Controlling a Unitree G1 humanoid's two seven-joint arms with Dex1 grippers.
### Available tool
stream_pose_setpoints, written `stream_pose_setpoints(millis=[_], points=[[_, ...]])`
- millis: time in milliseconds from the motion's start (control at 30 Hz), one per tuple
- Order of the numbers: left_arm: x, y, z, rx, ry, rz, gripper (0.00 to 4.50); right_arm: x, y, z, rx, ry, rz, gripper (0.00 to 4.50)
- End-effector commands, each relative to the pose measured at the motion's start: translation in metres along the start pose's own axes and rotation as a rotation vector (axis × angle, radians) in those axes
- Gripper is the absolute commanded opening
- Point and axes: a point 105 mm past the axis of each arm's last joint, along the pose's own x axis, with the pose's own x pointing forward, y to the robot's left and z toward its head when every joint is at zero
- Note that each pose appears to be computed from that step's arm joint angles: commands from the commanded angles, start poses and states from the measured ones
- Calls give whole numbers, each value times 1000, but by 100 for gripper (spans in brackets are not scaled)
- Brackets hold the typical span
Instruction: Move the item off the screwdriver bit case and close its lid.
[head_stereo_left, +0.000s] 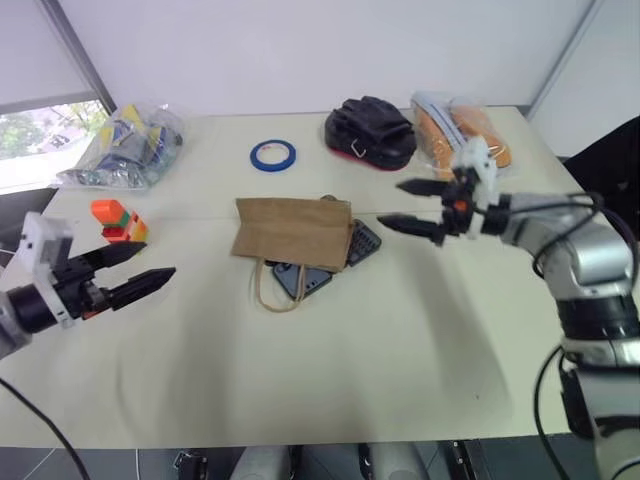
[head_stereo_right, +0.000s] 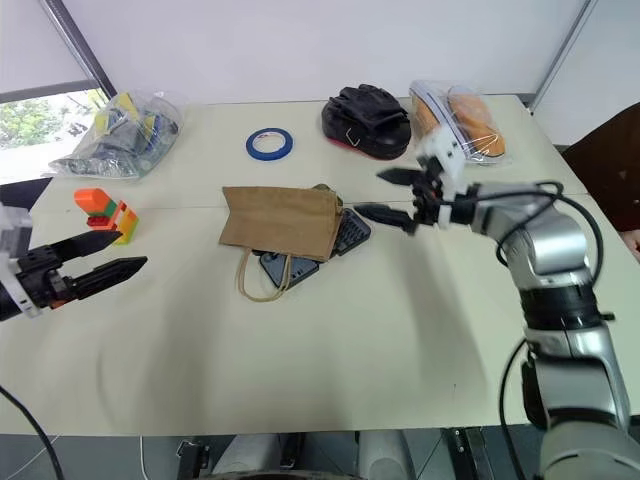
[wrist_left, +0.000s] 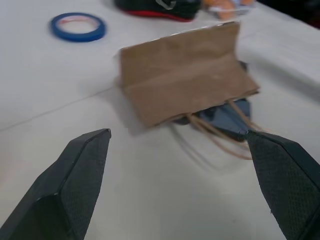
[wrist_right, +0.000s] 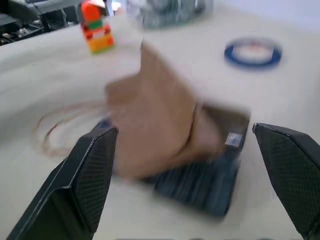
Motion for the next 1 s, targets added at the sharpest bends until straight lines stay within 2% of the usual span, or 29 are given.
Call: stream_pose_setpoints(millis=[33,167,433,500,567,767,900,1000], points=[[10,-3,0,14,-1,-45,449,28,-8,-1,-67,24,17,450],[16,-11,-7,0,-26,-57,449,59,-5,-15,-83,66,66,450],[11,-19,-16,-14,-48,0,449,83,-1,-40,-44,129,115,450],[9,-21,-17,-16,-53,12,450,84,0,-42,-21,130,130,400],[8,-21,-18,-17,-55,24,450,85,2,-42,-27,137,150,320],[9,-22,-21,-20,-57,37,450,86,3,-41,-44,135,164,3],[9,-22,-20,-21,-60,34,450,87,2,-34,-55,107,157,3],[12,-21,-19,-19,-62,24,450,83,-4,-11,-31,15,128,3]])
